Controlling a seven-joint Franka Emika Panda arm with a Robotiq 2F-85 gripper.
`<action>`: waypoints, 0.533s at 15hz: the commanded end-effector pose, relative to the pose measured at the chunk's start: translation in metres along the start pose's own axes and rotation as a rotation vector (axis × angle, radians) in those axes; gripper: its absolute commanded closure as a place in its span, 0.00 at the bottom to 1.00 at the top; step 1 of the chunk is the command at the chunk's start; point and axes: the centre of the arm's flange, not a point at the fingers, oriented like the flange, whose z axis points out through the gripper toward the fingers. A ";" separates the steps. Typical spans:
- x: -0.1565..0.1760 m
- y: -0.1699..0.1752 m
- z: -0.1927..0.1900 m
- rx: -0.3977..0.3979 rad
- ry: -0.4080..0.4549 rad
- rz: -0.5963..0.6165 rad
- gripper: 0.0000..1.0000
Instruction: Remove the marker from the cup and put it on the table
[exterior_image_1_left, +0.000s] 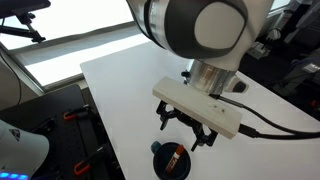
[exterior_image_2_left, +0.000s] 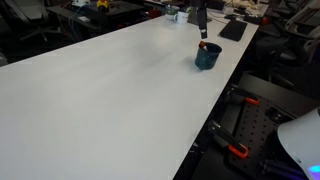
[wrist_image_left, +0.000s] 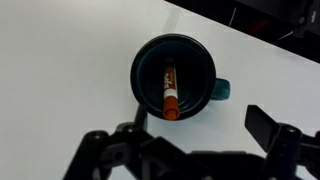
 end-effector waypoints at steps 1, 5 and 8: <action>0.006 0.003 0.000 -0.042 -0.052 0.052 0.00; 0.014 0.004 0.011 -0.075 -0.026 0.096 0.00; 0.011 0.001 0.014 -0.052 -0.018 0.088 0.00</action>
